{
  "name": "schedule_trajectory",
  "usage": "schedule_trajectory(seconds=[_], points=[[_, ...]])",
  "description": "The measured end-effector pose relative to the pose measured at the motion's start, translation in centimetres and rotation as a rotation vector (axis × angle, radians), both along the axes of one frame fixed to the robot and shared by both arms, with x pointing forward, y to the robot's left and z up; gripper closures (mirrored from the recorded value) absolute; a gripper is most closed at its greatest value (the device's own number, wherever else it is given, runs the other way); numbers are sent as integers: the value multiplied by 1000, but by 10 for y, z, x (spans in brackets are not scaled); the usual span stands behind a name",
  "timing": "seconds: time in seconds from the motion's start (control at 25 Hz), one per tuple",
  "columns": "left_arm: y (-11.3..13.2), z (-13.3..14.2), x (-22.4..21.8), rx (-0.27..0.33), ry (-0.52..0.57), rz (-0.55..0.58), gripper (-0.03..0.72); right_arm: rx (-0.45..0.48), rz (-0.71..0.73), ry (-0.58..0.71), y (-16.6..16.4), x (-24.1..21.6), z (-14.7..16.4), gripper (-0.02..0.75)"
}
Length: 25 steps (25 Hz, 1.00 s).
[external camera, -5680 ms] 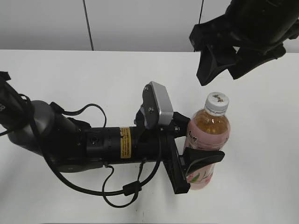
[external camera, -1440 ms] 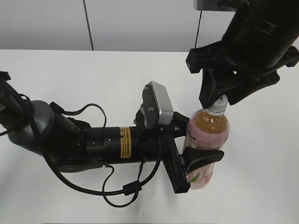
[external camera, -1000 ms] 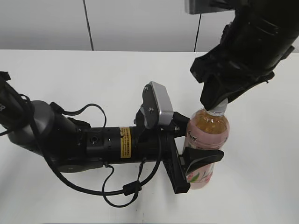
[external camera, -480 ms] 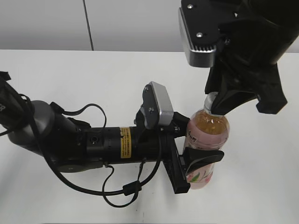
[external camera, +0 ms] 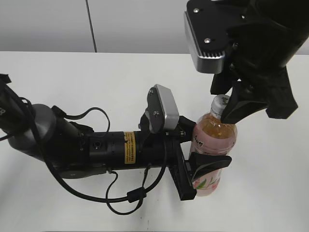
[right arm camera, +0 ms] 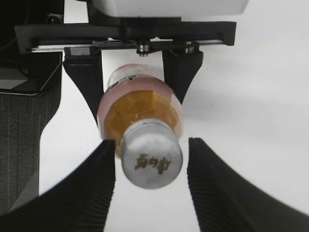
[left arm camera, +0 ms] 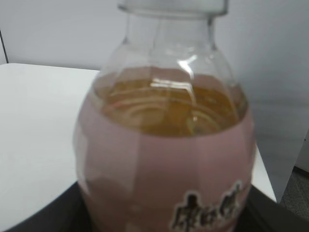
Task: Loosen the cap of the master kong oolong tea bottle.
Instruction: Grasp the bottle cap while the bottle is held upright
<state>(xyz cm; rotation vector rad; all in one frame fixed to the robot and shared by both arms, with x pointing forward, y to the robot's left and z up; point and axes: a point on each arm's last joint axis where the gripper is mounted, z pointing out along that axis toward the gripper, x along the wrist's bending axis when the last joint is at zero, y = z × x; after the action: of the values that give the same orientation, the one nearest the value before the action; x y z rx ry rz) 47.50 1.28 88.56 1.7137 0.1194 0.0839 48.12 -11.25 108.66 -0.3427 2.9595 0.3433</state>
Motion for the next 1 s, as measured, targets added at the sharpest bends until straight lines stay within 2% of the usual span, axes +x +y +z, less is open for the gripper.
schedule_trajectory(seconds=[0.16,0.28,0.36,0.56,0.64,0.8,1.0], points=[[0,0,0,0,0,-1,288,35,-76,38,2,-2,0,254],[0,0,0,0,0,-1,288,72,-219,88,4,-3,2,196],[0,0,0,0,0,-1,288,111,-399,131,5,-2,8,165],[0,0,0,0,0,-1,288,222,-1070,267,5,3,24,160],[0,0,0,0,0,-1,288,239,-1236,300,4,3,24,160],[0,0,0,0,0,0,288,256,-1379,333,3,4,24,160],[0,0,0,0,0,-1,288,247,-1437,325,1,5,21,160]])
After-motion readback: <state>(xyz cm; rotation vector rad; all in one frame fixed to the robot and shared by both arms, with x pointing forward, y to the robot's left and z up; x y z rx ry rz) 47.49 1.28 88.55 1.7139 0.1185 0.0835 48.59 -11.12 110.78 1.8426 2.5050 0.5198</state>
